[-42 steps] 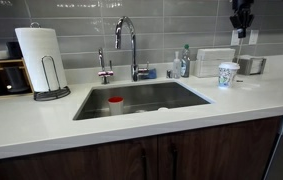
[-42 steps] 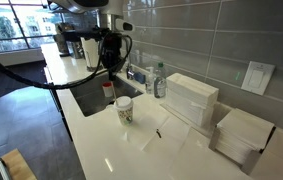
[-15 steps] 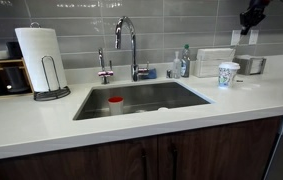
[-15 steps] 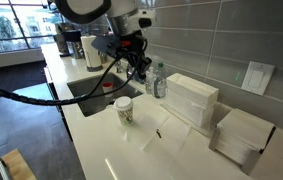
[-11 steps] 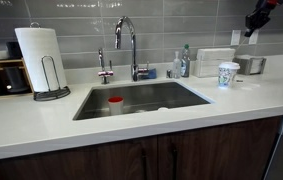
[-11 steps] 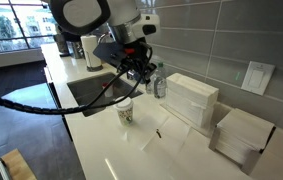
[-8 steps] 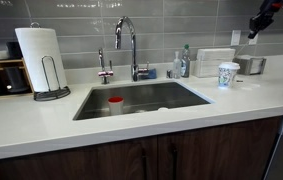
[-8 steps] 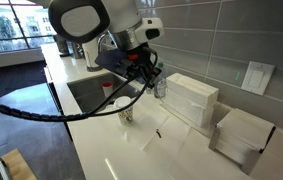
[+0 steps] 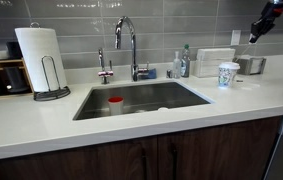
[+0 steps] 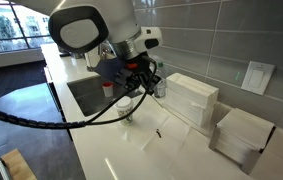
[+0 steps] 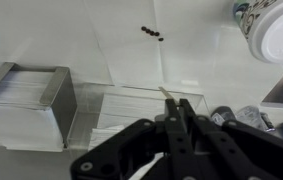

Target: Pull out the mixing stick from the top hole in the lid of the paper cup lid and put it on the white serviette on the kitchen counter

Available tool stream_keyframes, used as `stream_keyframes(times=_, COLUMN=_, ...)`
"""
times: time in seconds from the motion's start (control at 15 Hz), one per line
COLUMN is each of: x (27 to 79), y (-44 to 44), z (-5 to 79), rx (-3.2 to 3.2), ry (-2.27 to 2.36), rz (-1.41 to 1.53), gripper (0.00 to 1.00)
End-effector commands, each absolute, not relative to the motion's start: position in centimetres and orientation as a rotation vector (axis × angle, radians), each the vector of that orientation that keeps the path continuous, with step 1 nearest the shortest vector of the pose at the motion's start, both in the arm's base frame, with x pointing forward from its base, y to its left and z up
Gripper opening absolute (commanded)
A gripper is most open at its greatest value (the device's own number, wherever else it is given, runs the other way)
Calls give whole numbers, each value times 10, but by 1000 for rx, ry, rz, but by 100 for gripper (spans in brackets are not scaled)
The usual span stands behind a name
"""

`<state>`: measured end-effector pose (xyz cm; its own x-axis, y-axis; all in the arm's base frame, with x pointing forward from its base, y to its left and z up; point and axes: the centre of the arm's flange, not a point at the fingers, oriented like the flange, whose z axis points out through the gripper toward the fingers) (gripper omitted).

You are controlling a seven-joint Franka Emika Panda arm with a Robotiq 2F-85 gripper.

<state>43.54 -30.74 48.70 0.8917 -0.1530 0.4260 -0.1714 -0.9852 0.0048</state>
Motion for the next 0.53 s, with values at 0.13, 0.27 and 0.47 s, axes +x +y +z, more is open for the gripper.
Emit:
stream_keyframes(times=0.13, x=420, y=-304, z=466, rx=3065, ry=-71, rz=682, gripper=2)
stream_keyframes(times=0.27, x=408, y=-306, z=452, rx=3117, ry=-2, rz=685, gripper=2)
stream_keyframes(times=0.47, x=395, y=-314, z=432, rx=3120, ry=77, rz=809, gripper=2)
